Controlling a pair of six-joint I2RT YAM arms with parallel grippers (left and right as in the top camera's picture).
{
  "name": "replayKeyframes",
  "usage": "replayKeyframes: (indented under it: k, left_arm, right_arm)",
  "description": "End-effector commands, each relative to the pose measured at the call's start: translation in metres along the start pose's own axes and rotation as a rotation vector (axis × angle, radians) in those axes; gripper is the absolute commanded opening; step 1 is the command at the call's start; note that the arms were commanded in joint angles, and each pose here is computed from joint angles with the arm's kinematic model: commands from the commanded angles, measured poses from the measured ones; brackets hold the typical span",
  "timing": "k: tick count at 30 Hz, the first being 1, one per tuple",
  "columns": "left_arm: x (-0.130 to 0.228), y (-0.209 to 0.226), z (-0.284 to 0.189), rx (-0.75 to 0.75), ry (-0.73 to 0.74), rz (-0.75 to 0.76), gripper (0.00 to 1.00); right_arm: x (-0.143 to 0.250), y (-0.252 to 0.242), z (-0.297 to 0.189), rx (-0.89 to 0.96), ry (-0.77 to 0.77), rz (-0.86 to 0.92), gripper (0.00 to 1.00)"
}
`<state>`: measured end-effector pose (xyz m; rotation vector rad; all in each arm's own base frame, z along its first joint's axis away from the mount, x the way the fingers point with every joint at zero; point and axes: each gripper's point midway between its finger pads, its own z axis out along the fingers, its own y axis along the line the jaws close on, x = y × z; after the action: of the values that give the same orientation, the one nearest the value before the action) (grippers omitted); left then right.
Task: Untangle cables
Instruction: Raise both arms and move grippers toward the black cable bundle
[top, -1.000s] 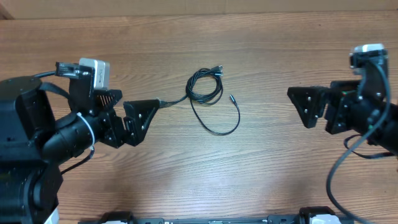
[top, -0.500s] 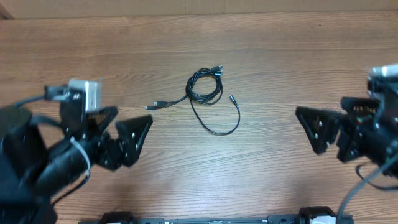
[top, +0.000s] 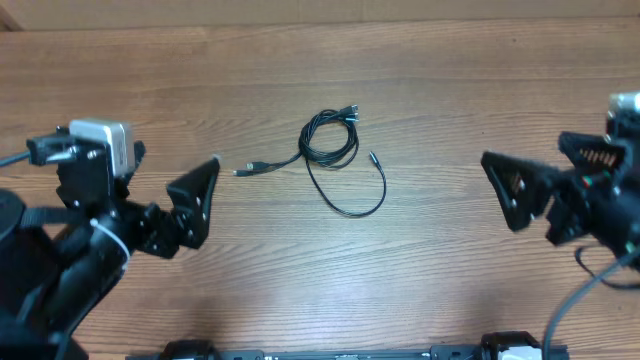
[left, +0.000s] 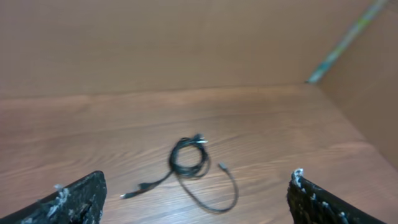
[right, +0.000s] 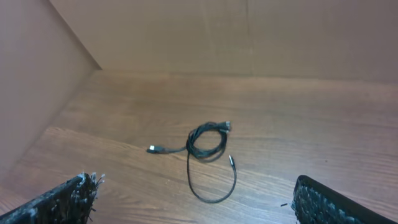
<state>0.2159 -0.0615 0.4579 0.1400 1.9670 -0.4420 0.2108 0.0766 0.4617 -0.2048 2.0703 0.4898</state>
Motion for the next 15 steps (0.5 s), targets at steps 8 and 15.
replayKeyframes:
  k: [8, 15]
  left_arm:
    - [0.046, 0.029, 0.030, -0.089, 0.212, -0.037, 0.85]
    - [0.081, -0.004, 0.089, 0.048, 0.288, -0.025, 0.88]
  right_arm:
    - [0.020, -0.035, 0.119, -0.034, 0.327, 0.102, 1.00]
    - [0.044, -0.023, 0.178, 0.014, 0.459, -0.009, 1.00]
